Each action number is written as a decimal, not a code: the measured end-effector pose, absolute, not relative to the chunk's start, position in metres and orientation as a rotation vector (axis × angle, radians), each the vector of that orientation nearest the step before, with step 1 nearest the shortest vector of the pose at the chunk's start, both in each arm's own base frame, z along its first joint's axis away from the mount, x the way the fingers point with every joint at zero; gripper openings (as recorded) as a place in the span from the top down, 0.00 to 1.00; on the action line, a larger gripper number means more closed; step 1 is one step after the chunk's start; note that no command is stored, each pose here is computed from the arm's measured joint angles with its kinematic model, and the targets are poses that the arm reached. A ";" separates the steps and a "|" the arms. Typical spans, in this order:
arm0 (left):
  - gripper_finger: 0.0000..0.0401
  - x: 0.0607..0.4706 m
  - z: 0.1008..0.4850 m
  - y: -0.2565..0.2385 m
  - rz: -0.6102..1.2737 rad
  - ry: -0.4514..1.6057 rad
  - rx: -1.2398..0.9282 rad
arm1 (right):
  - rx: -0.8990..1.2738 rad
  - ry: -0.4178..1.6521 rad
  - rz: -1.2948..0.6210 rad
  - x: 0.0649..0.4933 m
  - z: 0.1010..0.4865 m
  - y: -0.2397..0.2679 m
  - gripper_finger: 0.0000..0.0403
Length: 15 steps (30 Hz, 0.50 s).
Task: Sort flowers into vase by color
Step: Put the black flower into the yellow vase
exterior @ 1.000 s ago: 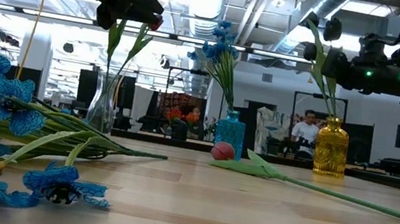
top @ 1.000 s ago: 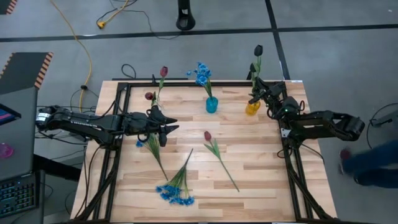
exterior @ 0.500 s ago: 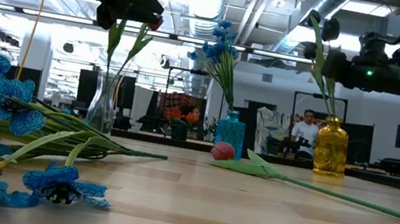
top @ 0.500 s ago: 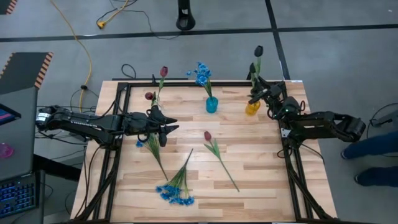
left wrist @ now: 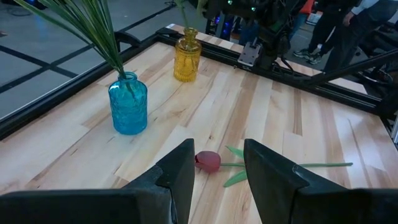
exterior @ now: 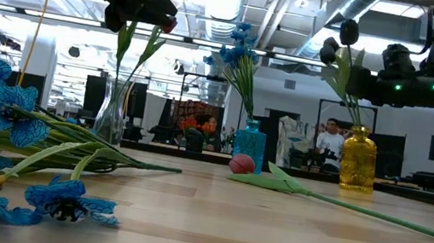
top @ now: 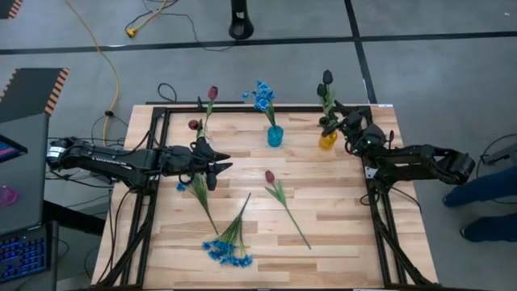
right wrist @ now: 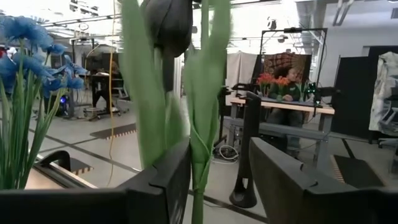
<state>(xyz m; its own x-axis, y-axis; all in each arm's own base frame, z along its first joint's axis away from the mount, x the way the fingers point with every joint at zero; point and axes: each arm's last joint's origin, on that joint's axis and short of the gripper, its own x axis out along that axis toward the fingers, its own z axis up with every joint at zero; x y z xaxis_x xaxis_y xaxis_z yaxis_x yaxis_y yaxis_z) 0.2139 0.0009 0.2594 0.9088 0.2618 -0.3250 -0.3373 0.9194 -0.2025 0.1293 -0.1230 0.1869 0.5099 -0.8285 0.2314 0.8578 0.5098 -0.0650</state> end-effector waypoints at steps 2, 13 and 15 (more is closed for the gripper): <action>0.69 0.214 0.259 0.001 0.313 0.298 -0.259 | -0.180 -0.179 -1.022 0.129 0.187 -0.123 0.53; 0.69 0.214 0.259 0.001 0.313 0.298 -0.260 | -0.223 -0.150 -1.034 0.130 0.187 -0.123 0.55; 0.69 0.214 0.259 0.001 0.311 0.298 -0.263 | -0.214 -0.136 -1.064 0.130 0.185 -0.122 0.55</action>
<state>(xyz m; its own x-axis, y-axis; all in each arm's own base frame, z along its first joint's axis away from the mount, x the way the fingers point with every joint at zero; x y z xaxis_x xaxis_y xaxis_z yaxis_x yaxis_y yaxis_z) 0.2139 0.0008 0.2593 0.9090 0.2599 -0.3259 -0.3366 0.9188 -0.2061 0.1305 -0.1216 0.1854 0.4801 -0.8509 0.2133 0.8772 0.4678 -0.1085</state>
